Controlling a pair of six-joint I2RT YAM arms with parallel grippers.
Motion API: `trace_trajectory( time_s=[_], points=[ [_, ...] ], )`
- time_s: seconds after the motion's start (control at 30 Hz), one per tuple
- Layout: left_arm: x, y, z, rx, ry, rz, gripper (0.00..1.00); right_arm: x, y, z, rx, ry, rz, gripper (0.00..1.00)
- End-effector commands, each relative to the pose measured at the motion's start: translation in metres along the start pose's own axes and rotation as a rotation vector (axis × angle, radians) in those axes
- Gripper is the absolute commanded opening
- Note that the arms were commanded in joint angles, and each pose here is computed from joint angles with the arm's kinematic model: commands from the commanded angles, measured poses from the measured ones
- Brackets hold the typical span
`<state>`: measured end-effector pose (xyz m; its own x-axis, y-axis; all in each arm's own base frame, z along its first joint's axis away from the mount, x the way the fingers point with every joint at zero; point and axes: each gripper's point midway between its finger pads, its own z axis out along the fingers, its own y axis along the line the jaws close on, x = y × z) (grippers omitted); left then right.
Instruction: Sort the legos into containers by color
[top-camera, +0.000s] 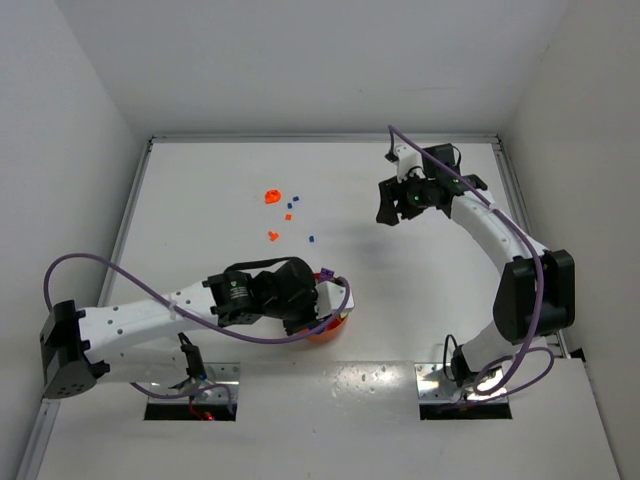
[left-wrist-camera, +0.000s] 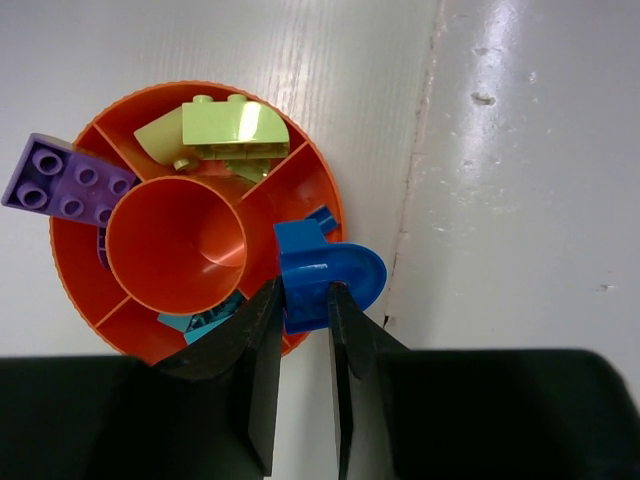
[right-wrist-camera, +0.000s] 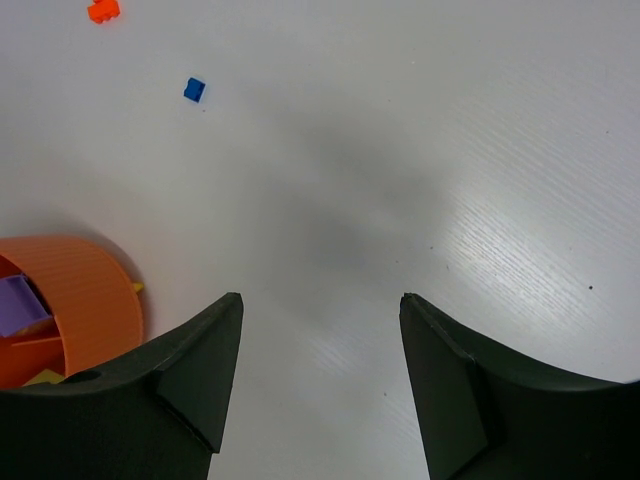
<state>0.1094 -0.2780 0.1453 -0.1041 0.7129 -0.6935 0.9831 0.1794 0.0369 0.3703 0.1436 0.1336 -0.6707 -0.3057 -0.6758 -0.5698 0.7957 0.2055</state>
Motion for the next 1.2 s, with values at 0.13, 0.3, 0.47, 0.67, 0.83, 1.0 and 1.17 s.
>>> trace_trajectory(
  time_s=[0.13, 0.3, 0.47, 0.67, 0.83, 1.0, 1.17],
  points=[
    [-0.012, 0.004, 0.004, -0.025, -0.019, -0.003, 0.08, -0.018, 0.004, -0.013, -0.001, -0.076, -0.04, 0.65],
    [-0.012, 0.008, 0.006, -0.044, -0.015, -0.012, 0.14, -0.016, 0.005, -0.014, -0.001, -0.076, -0.04, 0.65],
    [-0.012, 0.012, 0.008, -0.065, -0.013, -0.012, 0.21, -0.016, 0.005, -0.014, -0.002, -0.076, -0.031, 0.65],
    [-0.008, 0.017, 0.015, -0.086, 0.018, -0.015, 0.22, -0.016, 0.001, -0.015, 0.005, -0.078, -0.024, 0.65],
    [-0.012, 0.02, 0.016, -0.097, 0.011, -0.014, 0.28, -0.02, 0.001, -0.017, 0.006, -0.086, -0.028, 0.65],
    [-0.013, 0.021, 0.018, -0.106, 0.012, -0.024, 0.4, -0.018, 0.002, -0.014, -0.004, -0.08, -0.025, 0.65],
    [-0.011, 0.023, 0.02, -0.113, 0.023, -0.024, 0.48, -0.018, 0.002, -0.014, -0.004, -0.08, -0.025, 0.65]
  ],
)
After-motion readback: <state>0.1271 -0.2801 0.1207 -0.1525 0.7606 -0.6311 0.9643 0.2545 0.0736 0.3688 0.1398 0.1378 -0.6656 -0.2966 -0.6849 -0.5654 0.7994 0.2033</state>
